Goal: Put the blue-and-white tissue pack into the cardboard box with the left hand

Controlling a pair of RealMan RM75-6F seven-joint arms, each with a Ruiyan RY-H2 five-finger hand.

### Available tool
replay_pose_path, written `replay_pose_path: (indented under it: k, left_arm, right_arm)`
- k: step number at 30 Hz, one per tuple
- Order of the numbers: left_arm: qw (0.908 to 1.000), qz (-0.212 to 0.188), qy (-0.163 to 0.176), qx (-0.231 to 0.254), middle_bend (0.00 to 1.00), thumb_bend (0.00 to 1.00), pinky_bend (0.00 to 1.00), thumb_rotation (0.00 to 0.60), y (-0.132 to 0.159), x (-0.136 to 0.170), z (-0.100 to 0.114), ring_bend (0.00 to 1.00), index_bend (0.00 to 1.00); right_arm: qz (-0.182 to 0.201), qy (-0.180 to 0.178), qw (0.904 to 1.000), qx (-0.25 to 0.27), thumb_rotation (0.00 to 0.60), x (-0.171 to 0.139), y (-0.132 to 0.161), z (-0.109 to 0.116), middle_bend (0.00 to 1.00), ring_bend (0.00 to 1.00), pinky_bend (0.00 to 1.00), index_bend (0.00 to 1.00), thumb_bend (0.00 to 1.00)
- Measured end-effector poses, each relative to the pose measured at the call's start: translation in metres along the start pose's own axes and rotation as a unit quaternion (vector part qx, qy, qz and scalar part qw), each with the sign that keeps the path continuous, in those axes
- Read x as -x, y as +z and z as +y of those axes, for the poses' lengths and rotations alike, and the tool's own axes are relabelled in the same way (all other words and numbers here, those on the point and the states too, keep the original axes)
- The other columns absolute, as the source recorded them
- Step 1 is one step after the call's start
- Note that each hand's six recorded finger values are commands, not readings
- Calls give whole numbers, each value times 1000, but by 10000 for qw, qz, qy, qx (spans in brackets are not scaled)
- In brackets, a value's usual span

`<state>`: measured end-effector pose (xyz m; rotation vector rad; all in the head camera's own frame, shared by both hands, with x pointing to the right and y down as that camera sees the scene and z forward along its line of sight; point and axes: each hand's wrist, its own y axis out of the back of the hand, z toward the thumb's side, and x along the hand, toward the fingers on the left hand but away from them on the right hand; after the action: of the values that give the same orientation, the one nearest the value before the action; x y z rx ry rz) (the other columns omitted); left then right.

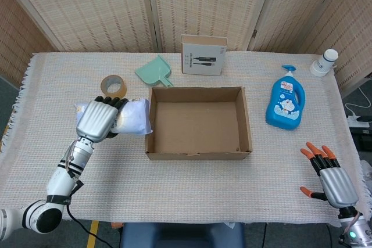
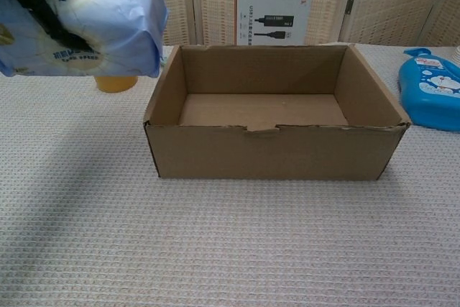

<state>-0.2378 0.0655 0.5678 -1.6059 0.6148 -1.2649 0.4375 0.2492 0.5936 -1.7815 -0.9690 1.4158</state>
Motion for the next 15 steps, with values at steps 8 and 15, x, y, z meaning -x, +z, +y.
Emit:
replay_pose_path:
  k: [8, 15]
  left_arm:
    - [9962, -438, 478, 578, 685, 274, 655, 600, 64, -24, 21, 573, 589]
    - [9882, -840, 909, 901, 685, 274, 660, 600, 127, -44, 32, 573, 591]
  right_arm:
    - [-77, -34, 9999, 94, 600, 0, -8, 2, 0, 0, 0, 123, 0]
    - [-189, -117, 9996, 145, 600, -1, -18, 8, 0, 0, 0, 123, 0]
